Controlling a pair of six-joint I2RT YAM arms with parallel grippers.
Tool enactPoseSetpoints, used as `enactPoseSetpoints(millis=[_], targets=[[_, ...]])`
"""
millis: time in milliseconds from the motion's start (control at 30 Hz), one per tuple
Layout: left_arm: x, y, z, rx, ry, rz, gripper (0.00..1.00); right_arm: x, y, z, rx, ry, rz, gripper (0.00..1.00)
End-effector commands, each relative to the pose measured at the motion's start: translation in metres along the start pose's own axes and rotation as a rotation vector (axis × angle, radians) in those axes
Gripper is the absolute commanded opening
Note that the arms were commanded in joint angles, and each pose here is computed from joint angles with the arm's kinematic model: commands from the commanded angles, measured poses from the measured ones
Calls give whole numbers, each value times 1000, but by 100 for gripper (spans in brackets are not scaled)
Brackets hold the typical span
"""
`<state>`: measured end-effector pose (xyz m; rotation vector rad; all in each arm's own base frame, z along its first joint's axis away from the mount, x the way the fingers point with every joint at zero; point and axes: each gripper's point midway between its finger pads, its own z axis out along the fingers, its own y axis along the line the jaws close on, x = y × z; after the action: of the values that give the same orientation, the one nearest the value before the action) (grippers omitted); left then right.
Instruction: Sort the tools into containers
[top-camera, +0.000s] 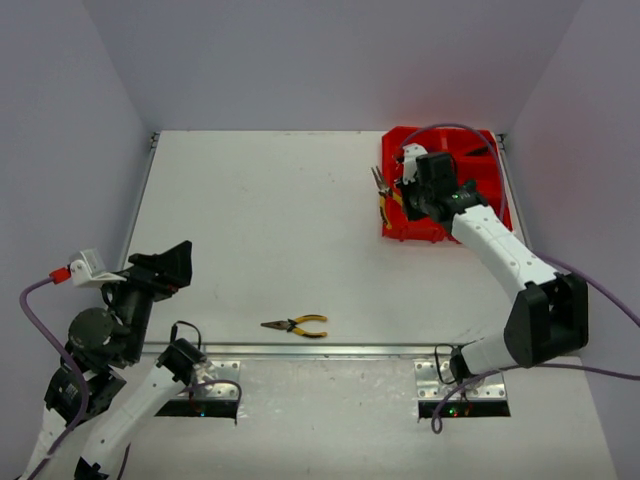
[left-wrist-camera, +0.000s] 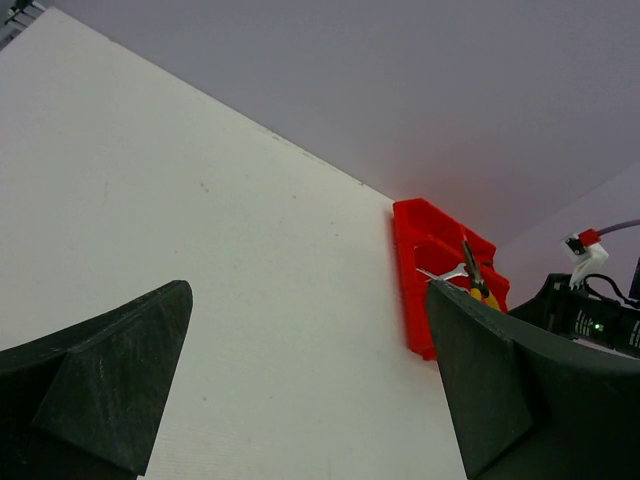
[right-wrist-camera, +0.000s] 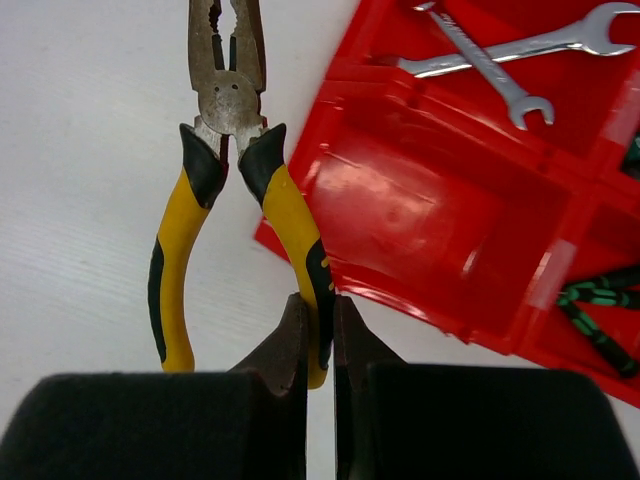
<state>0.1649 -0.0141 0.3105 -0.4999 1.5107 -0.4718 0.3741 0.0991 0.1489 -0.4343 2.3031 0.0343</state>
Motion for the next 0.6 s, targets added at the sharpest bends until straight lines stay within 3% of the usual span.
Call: enactPoseSetpoints(millis=[0,367,567], targets=[[-5,-9,-1,47,-17,-8,100,-56,-42,-5,29,-138,-150,0],[-10,-12,-7,87,-34,-20,100,-82,-97,18,185,-135,-475,0],[-8,-16,-7,106,-27,-13,100,-87,-115,17,270,-142,-564,0]])
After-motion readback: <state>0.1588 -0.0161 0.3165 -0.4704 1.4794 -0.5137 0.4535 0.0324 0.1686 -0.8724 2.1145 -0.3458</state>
